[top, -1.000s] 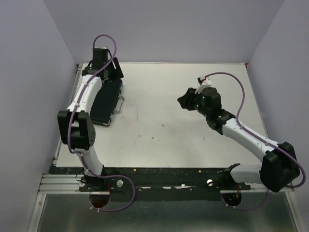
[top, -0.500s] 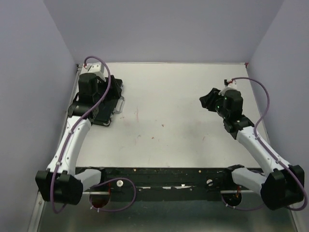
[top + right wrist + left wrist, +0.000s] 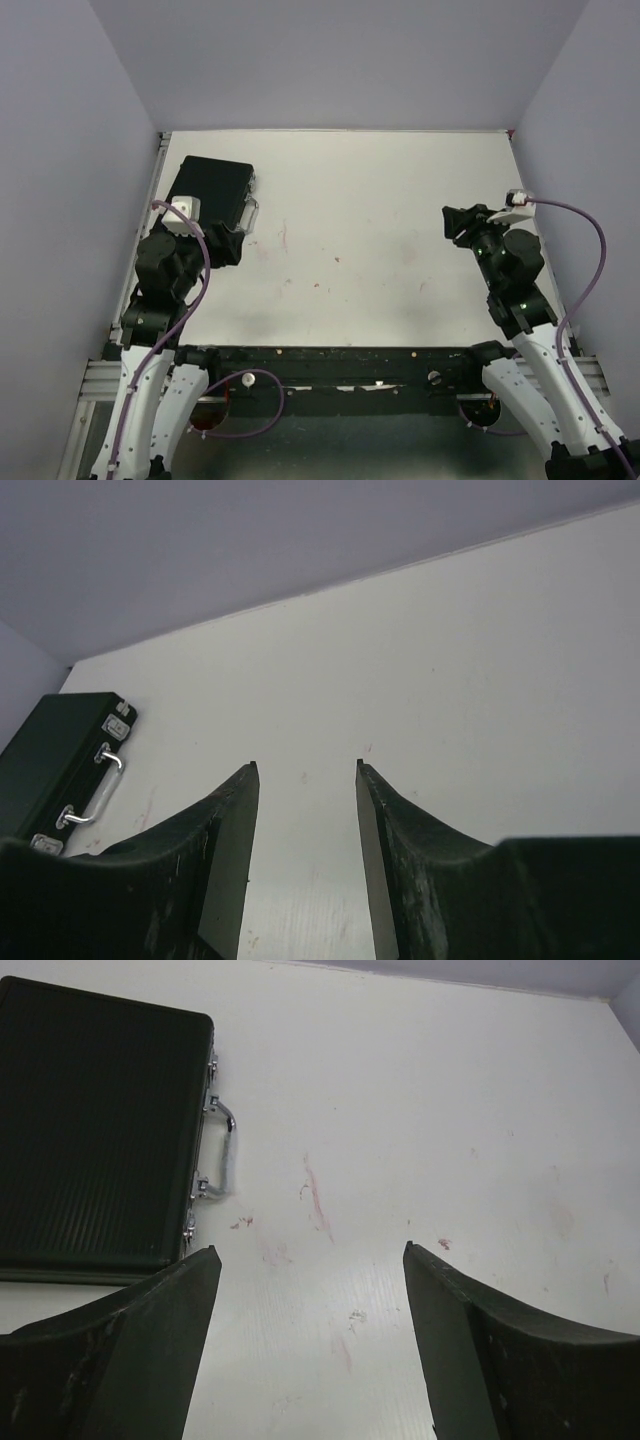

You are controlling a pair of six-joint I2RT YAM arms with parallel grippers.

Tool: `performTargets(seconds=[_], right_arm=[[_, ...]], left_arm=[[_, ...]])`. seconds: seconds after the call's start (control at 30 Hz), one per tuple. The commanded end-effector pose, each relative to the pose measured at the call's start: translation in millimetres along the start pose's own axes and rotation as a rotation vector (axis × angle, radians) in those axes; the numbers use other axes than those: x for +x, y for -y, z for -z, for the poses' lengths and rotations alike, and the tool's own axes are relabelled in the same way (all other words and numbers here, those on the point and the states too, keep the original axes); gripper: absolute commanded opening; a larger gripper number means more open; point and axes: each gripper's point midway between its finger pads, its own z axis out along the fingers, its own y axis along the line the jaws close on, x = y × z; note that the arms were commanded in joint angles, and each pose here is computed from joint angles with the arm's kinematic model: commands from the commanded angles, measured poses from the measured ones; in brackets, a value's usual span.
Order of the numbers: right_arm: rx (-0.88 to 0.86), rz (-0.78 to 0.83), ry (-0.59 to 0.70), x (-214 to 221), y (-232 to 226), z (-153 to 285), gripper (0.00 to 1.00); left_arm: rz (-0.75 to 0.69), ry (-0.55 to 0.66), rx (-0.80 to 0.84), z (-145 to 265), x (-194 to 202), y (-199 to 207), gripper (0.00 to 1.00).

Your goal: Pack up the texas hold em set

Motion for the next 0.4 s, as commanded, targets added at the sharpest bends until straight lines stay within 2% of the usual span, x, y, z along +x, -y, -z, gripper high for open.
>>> performTargets(seconds=[0.0, 0.37], right_arm=[[0.054, 0.020, 0.032, -0.1, 13.6, 6.4, 0.52], [0.054, 0.023, 0.025, 1.1, 13.7, 6.8, 0.53]], left_arm=[[-0.005, 0.004, 0.019, 11.7, 11.7, 2.4, 0.88], [-0.001, 0.036, 0.001, 18.0, 10.0, -0.2, 0.89]])
